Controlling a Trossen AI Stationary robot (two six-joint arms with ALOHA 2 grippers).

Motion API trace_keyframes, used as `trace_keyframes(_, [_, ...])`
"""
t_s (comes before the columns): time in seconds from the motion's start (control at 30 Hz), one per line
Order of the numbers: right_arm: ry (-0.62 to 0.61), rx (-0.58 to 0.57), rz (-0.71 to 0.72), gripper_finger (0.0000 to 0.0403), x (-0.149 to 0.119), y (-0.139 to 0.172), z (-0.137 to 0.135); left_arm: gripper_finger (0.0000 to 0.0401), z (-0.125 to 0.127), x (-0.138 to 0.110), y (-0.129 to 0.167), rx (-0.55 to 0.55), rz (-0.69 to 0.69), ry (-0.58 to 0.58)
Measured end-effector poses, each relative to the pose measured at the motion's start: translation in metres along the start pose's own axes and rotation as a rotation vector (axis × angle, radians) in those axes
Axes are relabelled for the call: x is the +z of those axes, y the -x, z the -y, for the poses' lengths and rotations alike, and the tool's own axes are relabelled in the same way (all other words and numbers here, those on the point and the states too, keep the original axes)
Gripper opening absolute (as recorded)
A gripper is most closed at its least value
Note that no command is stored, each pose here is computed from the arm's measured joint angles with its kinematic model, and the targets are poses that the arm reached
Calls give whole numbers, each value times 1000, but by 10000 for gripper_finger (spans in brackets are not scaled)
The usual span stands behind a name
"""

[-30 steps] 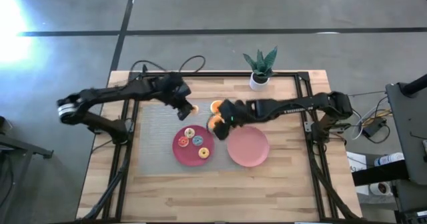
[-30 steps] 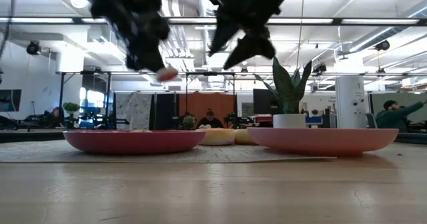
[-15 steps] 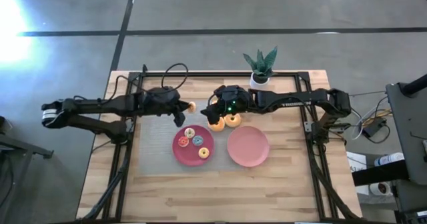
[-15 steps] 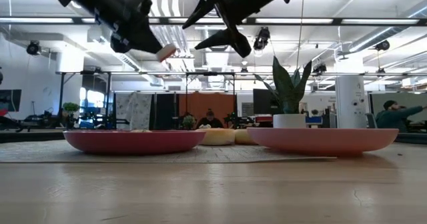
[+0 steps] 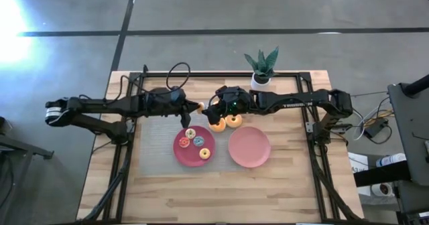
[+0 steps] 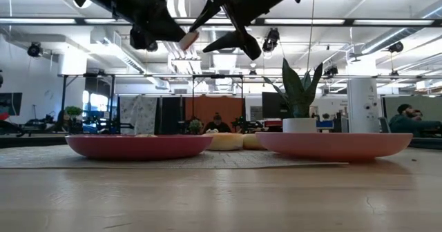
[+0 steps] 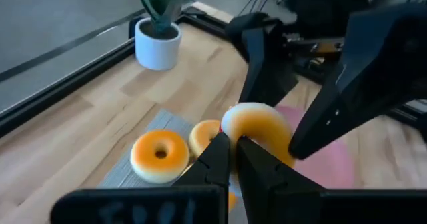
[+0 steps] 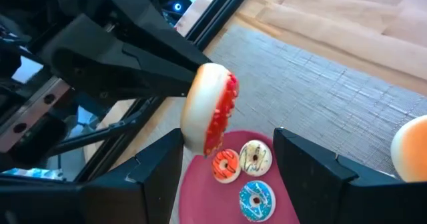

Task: Pick & Place donuts
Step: Put the small pink donut on the dark pink plate

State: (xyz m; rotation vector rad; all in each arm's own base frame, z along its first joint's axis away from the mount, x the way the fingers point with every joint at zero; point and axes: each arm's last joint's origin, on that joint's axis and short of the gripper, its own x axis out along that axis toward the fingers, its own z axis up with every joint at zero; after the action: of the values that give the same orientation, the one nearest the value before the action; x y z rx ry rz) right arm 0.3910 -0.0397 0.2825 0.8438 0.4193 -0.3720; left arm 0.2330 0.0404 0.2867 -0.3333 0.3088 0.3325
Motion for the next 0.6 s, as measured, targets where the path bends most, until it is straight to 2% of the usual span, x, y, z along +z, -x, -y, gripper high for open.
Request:
trace_keyframes(0.37, [-7,-28,31,224,1,0,1,0,1,-9,-13,-11,-60,18])
trace_keyframes(0.6, [-22,-31,23,223,0,0,1,0,2,-9,-19,-15,-46,25])
